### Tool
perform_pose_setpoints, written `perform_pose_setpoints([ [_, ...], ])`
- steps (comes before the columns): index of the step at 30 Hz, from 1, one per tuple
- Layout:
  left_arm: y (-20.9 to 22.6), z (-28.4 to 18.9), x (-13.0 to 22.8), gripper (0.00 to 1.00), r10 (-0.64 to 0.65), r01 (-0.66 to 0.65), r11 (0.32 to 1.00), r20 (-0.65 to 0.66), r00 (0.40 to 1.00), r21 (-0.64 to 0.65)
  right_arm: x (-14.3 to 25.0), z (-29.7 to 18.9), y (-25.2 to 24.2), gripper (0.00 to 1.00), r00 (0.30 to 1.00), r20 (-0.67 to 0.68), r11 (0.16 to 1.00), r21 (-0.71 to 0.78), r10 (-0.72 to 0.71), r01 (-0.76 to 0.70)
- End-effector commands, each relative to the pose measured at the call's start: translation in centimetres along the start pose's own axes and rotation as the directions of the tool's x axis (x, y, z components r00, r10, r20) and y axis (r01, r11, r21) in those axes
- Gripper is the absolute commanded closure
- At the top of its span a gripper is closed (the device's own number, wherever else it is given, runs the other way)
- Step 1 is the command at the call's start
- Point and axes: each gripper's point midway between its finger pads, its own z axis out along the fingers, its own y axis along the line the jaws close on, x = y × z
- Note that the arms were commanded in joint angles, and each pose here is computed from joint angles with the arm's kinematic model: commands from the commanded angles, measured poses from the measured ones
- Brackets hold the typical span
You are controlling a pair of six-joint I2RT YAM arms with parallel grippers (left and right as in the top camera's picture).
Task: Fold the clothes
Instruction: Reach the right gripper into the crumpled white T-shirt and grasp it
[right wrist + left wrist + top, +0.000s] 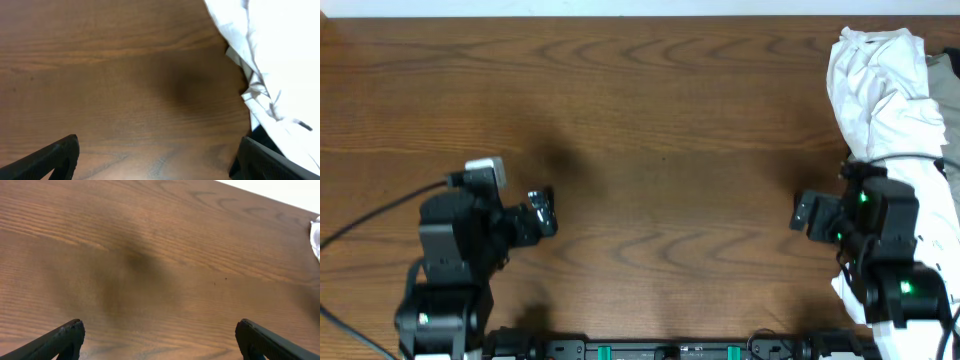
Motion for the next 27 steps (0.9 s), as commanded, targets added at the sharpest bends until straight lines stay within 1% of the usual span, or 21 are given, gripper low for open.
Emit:
perform_pose_setpoints([
  [1,0.1,0.0,-0.8,0.02,-0.011,0.011,1.000,-0.010,1.000,-0.016,-0.9,0.7,-2.0,0.01,1.000,-0.004,0.994,0.106,0.020,-0.020],
  [3,0.2,0.3,-0.7,0.02,-0.013,0.013,1.000,-0.021,1.000,-0.019,-0.7,1.5,-4.5,0.01,0.998,-0.022,0.974,0.216,0.066,-0.060],
  [5,0.2,0.4,-0.6,0.02,-0.015,0.014,1.000,-0.028,1.000,-0.021,-0.5,2.5,-7.4,0.04,0.990,-0.038,0.941,0.318,0.137,-0.118],
  [7,0.2,0.5,-0.6,0.02,-0.015,0.015,1.000,-0.030,0.999,-0.021,-0.3,3.3,-9.7,0.13,0.979,-0.042,0.910,0.380,0.198,-0.167],
  [8,0.3,0.5,-0.6,0.02,-0.015,0.014,1.000,-0.031,0.999,-0.022,-0.4,3.8,-11.1,0.16,0.972,-0.031,0.893,0.403,0.234,-0.203],
  [10,0.3,0.5,-0.6,0.02,-0.015,0.015,1.000,-0.031,0.999,-0.022,-0.9,4.8,-12.8,0.18,0.957,-0.002,0.872,0.413,0.290,-0.263],
  [14,0.3,0.5,-0.5,0.02,-0.016,0.015,1.000,-0.032,0.999,-0.022,-0.5,6.4,-15.0,0.17,0.941,-0.004,0.843,0.446,0.337,-0.300],
  [21,0.3,0.7,-0.5,0.02,-0.016,0.015,1.000,-0.037,0.999,-0.024,2.8,8.7,-17.4,0.23,0.908,-0.107,0.801,0.522,0.404,-0.295],
  [25,0.4,1.0,-0.4,0.02,-0.019,0.018,0.999,-0.050,0.999,-0.027,3.8,10.0,-18.0,0.29,0.890,-0.125,0.785,0.535,0.439,-0.312],
  [27,0.4,1.1,-0.3,0.02,-0.020,0.019,0.999,-0.056,0.998,-0.029,3.7,10.5,-18.0,0.36,0.890,-0.124,0.788,0.530,0.439,-0.314],
])
